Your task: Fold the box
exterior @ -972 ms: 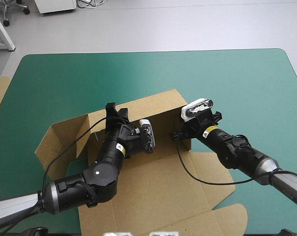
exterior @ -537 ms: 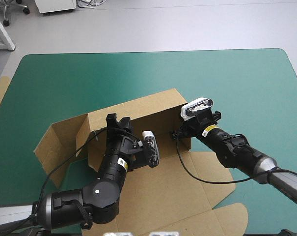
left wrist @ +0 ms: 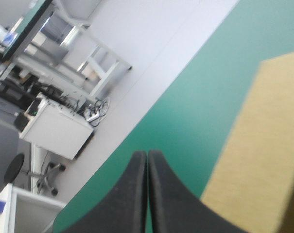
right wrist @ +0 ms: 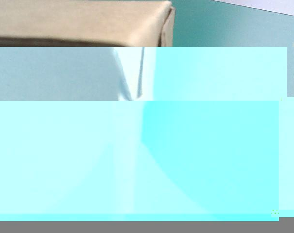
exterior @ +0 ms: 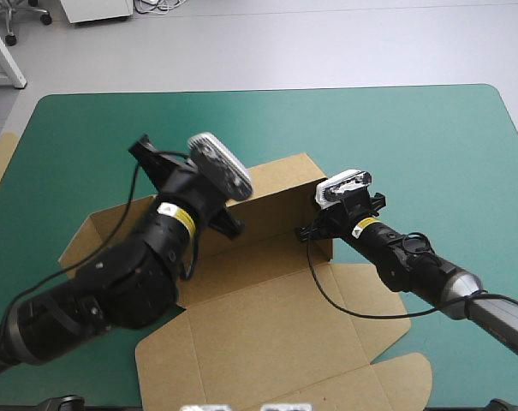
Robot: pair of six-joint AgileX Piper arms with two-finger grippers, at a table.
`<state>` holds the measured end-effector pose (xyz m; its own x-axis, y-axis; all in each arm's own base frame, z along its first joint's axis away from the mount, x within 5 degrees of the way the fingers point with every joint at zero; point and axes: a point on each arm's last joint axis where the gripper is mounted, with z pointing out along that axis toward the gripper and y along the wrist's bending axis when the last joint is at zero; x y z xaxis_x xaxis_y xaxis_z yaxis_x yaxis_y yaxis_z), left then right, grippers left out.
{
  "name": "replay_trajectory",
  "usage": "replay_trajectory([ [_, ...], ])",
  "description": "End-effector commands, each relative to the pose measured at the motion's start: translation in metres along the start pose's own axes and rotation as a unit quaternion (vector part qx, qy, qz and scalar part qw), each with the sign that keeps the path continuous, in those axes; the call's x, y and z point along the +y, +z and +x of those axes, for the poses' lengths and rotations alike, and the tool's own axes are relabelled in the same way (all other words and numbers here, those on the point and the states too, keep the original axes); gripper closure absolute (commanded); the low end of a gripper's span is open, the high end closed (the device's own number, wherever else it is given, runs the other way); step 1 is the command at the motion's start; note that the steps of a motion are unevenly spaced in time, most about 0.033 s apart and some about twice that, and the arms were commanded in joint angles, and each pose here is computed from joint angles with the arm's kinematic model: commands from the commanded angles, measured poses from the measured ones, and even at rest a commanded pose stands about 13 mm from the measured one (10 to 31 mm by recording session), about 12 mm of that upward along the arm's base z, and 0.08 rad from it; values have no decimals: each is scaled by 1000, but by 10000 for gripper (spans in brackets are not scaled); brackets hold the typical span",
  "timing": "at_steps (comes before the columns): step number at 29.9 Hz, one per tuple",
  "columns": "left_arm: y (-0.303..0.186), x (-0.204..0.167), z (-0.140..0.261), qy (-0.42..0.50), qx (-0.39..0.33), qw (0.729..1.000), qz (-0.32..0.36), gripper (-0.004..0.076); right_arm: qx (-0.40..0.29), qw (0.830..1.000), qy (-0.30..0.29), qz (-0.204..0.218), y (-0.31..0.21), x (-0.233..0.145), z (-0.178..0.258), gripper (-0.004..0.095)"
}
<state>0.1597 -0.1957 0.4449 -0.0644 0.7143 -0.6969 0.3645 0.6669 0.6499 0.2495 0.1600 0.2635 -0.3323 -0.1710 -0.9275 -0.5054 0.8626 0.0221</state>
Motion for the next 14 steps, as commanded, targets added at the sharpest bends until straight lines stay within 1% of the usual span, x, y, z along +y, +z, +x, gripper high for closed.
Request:
replay_trajectory([
  [1, 3, 65, -2, -56, -29, 995, -84, 730, -33, 999, -3, 3, -5, -1, -15, 911],
  [3, 10, 97, 3, -86, -36, 988, -125, 730, -31, 1000, -3, 3, -5, -1, -14, 911],
  [5, 14, 134, 11, -145, -43, 976, -155, 730, -30, 1000, -3, 3, -5, -1, -14, 911],
  [7, 17, 167, 27, -205, -30, 962, -178, 730, -28, 1000, -3, 2, -5, -1, -14, 911],
  [9, 17, 196, 44, -240, -5, 951, -196, 730, -26, 1000, -3, 2, -5, -1, -13, 911],
  [11, 16, 214, 60, -261, 23, 945, -194, 730, -23, 1000, -3, 1, -4, -1, -13, 911],
  [14, 18, 226, 84, -305, 63, 935, -166, 730, -14, 1000, -3, -1, -4, 0, -11, 911],
])
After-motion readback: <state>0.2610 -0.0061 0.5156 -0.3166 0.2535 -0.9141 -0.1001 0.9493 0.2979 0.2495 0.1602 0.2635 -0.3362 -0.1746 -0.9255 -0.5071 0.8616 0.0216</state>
